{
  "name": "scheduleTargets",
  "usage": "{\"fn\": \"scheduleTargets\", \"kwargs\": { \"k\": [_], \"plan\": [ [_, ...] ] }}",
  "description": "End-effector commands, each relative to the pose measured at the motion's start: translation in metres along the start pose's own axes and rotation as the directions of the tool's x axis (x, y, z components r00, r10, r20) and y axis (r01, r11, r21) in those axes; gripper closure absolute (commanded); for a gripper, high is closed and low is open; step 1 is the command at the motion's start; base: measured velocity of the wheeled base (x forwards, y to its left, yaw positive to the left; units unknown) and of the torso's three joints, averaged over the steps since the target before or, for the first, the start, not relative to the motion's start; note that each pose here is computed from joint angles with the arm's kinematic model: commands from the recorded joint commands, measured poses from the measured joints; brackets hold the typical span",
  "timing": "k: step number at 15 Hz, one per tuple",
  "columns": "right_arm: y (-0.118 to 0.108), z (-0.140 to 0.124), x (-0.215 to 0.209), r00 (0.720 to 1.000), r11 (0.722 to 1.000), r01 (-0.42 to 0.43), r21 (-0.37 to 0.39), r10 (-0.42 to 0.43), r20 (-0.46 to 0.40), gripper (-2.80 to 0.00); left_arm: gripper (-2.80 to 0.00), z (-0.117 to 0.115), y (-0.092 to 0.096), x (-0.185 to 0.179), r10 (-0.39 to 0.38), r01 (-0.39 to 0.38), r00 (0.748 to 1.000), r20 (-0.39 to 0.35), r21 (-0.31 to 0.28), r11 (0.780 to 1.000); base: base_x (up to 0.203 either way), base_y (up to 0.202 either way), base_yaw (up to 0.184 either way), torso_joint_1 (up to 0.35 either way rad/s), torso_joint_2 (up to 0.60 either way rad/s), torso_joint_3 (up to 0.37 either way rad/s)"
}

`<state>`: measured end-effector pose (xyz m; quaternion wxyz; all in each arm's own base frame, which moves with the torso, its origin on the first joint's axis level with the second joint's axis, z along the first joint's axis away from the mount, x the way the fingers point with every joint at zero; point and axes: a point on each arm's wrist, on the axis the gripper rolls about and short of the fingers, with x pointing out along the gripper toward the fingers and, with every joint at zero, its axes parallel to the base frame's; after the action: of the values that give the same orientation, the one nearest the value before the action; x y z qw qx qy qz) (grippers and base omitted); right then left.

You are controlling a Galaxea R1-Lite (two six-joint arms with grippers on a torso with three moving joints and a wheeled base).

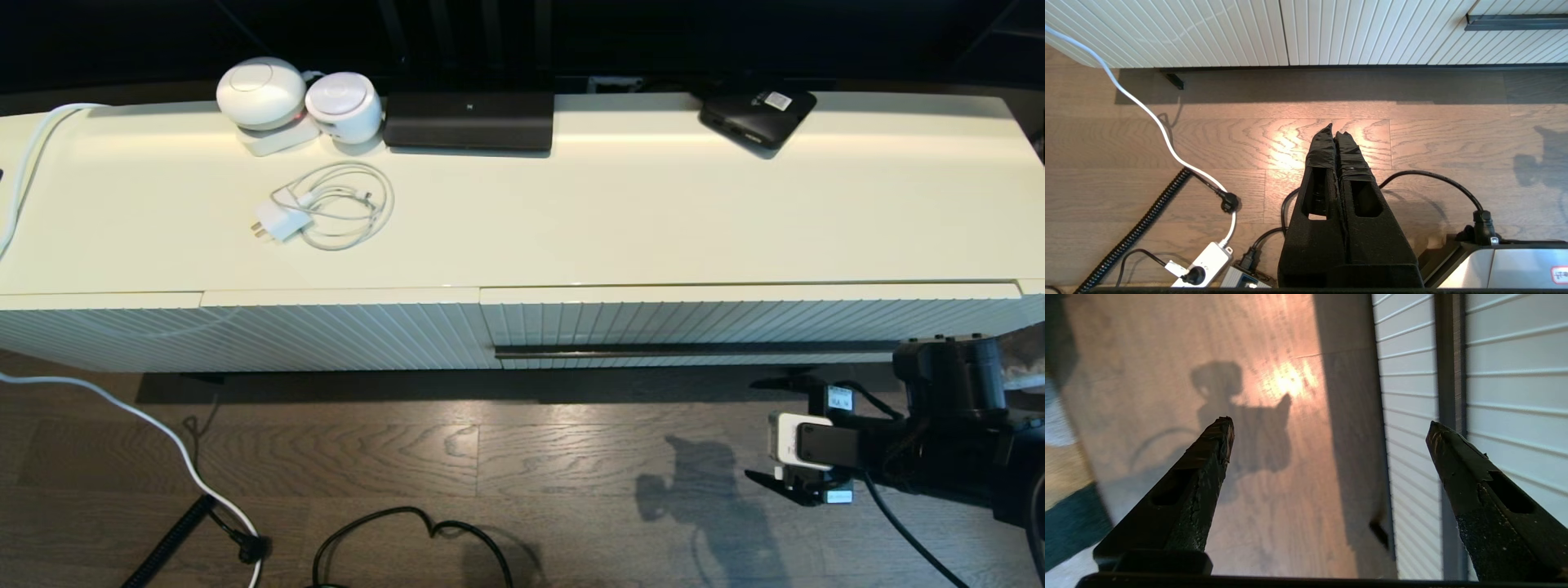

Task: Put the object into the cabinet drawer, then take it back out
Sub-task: Open the drawer

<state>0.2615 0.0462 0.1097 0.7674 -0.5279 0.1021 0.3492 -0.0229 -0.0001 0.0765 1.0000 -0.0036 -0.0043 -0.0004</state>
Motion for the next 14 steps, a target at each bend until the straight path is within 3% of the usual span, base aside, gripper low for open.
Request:
{"fn": "scheduleTargets", "kwargs": {
  "k": [1,14],
  "plan": [
    [0.0,-0.003,0.007,1.0,1.0,-0.003,-0.006,0.003,0.003,-2.8,0.0,0.0,0.0,0.0,0.001,-0.001,1.0,0.001,0.0,1.0,0.0,0.0,0.0,0.0,0.0,0.0],
    [-0.011,-0.016,0.037,0.999,0.998,0.052,-0.023,-0.052,0.011,-2.8,0.0,0.0,0.0,0.0,0.001,-0.001,1.0,0.001,0.0,1.0,0.0,0.0,0.0,0.0,0.0,0.0]
  ]
}}
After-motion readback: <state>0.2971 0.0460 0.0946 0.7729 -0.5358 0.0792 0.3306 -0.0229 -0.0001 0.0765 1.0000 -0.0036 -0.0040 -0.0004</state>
